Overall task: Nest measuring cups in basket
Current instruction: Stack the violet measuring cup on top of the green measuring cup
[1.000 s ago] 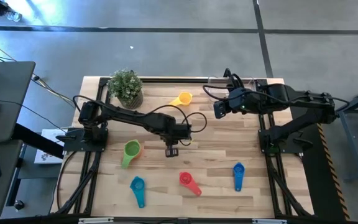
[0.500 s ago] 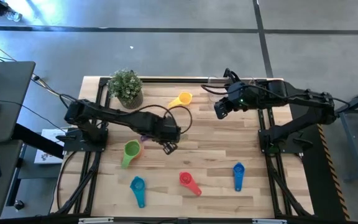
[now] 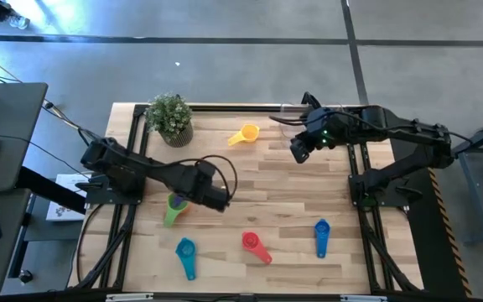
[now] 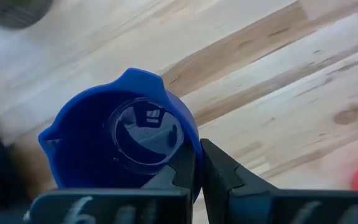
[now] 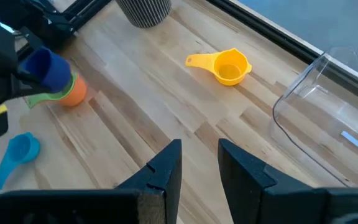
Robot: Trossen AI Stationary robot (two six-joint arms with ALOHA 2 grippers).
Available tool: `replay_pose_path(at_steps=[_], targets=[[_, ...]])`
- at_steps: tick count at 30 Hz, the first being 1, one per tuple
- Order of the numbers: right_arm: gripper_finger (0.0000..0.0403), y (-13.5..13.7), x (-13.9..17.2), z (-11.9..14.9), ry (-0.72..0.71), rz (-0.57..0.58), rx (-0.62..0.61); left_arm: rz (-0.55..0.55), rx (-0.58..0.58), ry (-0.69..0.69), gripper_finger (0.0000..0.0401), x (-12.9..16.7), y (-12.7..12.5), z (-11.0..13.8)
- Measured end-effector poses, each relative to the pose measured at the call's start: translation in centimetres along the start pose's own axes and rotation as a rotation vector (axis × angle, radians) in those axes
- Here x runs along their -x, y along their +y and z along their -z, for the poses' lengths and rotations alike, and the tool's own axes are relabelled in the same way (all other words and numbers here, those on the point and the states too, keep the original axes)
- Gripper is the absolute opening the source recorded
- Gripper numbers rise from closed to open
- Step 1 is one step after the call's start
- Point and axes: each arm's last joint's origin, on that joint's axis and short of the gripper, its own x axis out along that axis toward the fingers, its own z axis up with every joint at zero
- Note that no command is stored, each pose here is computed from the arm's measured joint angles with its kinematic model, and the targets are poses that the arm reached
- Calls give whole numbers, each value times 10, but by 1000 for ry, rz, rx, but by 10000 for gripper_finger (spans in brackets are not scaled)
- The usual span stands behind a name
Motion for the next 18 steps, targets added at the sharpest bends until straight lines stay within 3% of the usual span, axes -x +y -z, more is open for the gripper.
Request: replay_pose_path(at_steps=[9,18], targets=[[97,0,0,0,0,1,15,-86,25,49,3,-11,6,24],[97,0,0,1,6,3,20,-128,24,66,3,-23,15,30]])
